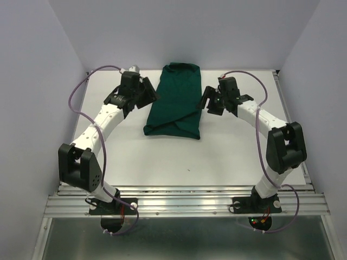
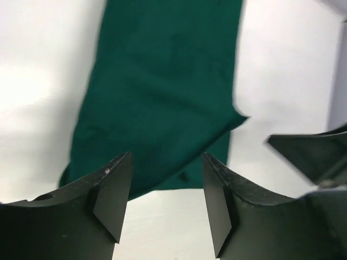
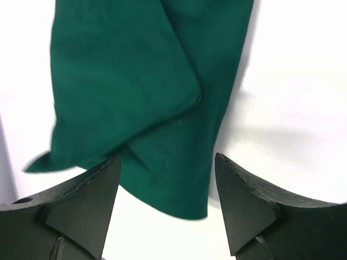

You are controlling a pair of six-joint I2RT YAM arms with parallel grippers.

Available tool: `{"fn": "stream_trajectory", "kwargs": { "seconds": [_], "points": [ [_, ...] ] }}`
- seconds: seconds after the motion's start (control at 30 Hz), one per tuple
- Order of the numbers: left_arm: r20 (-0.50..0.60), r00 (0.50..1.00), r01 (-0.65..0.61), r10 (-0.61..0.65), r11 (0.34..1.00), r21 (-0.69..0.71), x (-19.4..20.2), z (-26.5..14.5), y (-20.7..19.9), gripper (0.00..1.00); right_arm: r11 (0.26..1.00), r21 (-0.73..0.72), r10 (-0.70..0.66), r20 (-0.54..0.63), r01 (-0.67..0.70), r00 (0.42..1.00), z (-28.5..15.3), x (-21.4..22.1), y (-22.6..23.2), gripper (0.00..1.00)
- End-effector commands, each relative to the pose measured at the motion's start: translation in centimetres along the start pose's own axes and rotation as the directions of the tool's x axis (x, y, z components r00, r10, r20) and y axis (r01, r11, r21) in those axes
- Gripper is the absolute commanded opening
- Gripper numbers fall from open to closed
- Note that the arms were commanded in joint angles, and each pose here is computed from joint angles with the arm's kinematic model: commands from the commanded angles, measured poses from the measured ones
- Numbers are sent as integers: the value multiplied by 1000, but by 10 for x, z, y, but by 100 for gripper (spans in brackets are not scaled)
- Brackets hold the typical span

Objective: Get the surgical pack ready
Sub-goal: Pack the surgical kit at the center of the board.

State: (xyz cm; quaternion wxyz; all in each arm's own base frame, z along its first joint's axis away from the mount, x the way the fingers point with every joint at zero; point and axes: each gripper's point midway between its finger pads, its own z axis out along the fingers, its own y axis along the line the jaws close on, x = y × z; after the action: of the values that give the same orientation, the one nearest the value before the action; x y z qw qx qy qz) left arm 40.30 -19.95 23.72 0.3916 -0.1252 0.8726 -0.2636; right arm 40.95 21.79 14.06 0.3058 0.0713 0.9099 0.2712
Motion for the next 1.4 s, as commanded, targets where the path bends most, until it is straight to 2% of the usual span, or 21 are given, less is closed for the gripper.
{"fn": "stream_trajectory", "kwargs": {
  "seconds": [0.0,0.1,0.13,0.3,0.4,0.43,0.5,0.53,0.57,0.8,0.87,0.9,0.93,0.97,1.1,1.3,1.37],
  "points": [
    [-68,997,-33,31,999,-25,26,-5,36,65,989,-104,101,-13,-102,995,12,-20,20,75],
    [-109,993,-58,54,998,-38,42,-5,52,68,983,-127,131,-8,-131,991,21,-30,23,70],
    [-125,990,-66,60,997,-46,48,-5,56,73,982,-128,138,-20,-139,990,29,-28,22,68],
    [-161,984,-90,69,988,-126,69,-8,85,73,978,-116,170,-41,-174,985,46,-28,18,56],
    [-154,986,-93,68,982,-164,74,-12,95,68,976,-120,178,-55,-184,982,52,-24,17,51],
    [-155,985,-97,71,980,-173,75,-12,98,63,975,-119,182,-58,-188,982,54,-22,15,49],
    [-156,985,-97,67,976,-195,79,-12,105,58,974,-120,185,-58,-190,981,55,-22,15,42],
    [-160,985,-96,65,976,-198,81,-12,107,52,974,-122,185,-56,-191,981,56,-22,15,39],
    [-162,985,-94,62,976,-196,82,-11,108,50,974,-119,187,-56,-193,981,56,-21,13,32],
    [-196,980,-87,46,975,-205,101,-3,120,47,975,-125,181,-28,-183,983,56,-27,15,2],
    [-194,980,-85,47,977,-195,102,1,120,36,975,-127,180,-21,-181,984,56,-30,16,1],
    [-196,979,-86,50,979,-185,103,1,118,27,975,-134,177,-16,-178,984,56,-32,18,1],
    [-207,977,-85,51,983,-161,105,3,115,9,975,-140,176,-5,-175,984,55,-36,20,1],
    [-213,976,-85,51,985,-150,107,3,113,2,975,-140,174,4,-172,985,55,-39,21,1],
    [-242,968,-89,68,993,-80,113,3,104,0,977,-153,161,48,-152,986,53,-57,29,1],
    [-277,959,-72,56,996,-47,127,4,103,0,980,-131,171,139,-153,975,52,-86,28,1],
    [-286,957,-74,56,996,-50,130,5,106,4,982,-108,170,164,-153,972,54,-88,22,1]
  ]
}}
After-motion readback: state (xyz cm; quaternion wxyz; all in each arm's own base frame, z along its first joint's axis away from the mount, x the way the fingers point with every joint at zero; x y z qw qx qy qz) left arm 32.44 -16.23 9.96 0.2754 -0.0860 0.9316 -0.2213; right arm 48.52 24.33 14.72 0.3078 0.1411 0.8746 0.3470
